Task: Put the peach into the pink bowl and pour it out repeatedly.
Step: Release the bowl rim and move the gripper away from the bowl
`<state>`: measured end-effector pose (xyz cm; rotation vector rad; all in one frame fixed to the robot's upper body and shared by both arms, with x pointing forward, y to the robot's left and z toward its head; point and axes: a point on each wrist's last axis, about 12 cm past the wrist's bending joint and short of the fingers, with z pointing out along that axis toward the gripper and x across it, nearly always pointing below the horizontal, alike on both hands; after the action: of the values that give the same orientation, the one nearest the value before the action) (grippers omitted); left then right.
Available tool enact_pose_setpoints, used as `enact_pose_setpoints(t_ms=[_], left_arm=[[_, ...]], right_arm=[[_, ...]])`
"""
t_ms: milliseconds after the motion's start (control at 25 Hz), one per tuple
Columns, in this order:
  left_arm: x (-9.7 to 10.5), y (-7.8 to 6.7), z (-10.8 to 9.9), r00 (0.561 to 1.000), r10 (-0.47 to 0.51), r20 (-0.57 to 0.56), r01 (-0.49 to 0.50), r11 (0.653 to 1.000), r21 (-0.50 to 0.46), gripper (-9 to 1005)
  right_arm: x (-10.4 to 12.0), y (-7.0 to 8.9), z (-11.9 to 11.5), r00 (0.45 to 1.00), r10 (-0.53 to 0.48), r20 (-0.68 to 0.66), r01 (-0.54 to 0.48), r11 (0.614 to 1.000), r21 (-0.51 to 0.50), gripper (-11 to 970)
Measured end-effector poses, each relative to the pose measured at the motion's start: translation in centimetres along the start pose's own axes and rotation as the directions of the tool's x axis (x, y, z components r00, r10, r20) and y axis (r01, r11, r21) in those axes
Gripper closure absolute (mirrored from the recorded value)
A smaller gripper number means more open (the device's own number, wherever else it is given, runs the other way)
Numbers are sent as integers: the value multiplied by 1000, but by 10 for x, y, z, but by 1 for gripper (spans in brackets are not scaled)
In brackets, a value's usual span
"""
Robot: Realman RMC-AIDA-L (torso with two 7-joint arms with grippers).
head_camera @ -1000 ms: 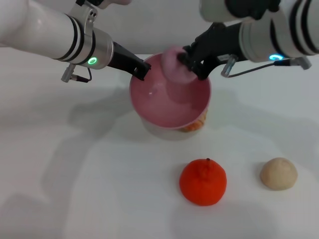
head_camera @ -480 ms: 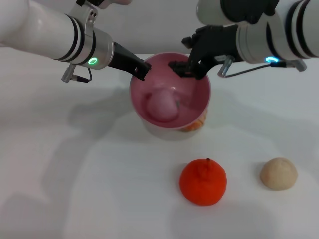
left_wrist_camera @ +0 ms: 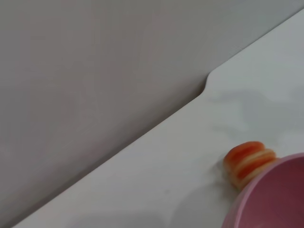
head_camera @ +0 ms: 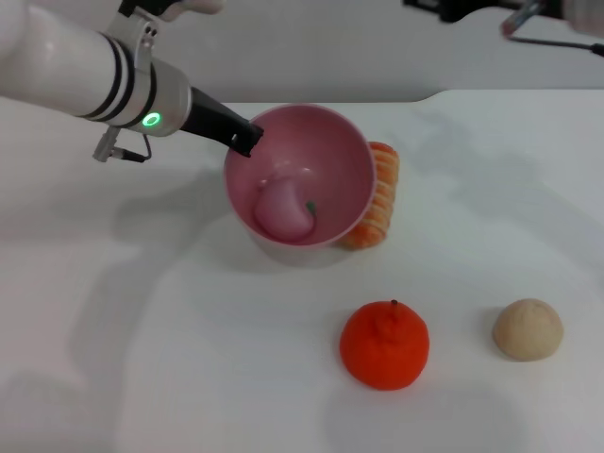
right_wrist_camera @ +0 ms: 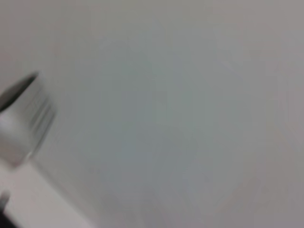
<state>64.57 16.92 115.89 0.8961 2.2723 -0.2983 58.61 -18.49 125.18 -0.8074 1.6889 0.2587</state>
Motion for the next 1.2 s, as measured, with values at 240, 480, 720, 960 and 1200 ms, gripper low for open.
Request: enact_pose_setpoints(t_ms=[240, 480, 720, 960, 1200], left_arm=[[6, 5, 1, 1000, -19, -11, 19, 1000, -11, 951], [8, 6, 1, 1000, -25, -15, 25, 1000, -11, 952], [12, 8, -1, 997, -25, -68, 24, 1000, -3, 952], [24, 16, -10, 988, -60, -141, 63, 998, 16, 951], [34, 16, -11, 978, -78, -195, 88, 995, 43, 951]], right_arm=[[40, -14, -30, 946, 50, 321, -5, 990, -140, 423], [98, -28, -79, 635, 8, 773, -11, 1000, -2, 425], [143, -36, -104, 585, -170, 793, -141, 941, 306, 425], [169, -35, -109, 635, -160, 756, -206, 908, 365, 424], [169, -35, -107, 640, -158, 752, -206, 908, 366, 424]])
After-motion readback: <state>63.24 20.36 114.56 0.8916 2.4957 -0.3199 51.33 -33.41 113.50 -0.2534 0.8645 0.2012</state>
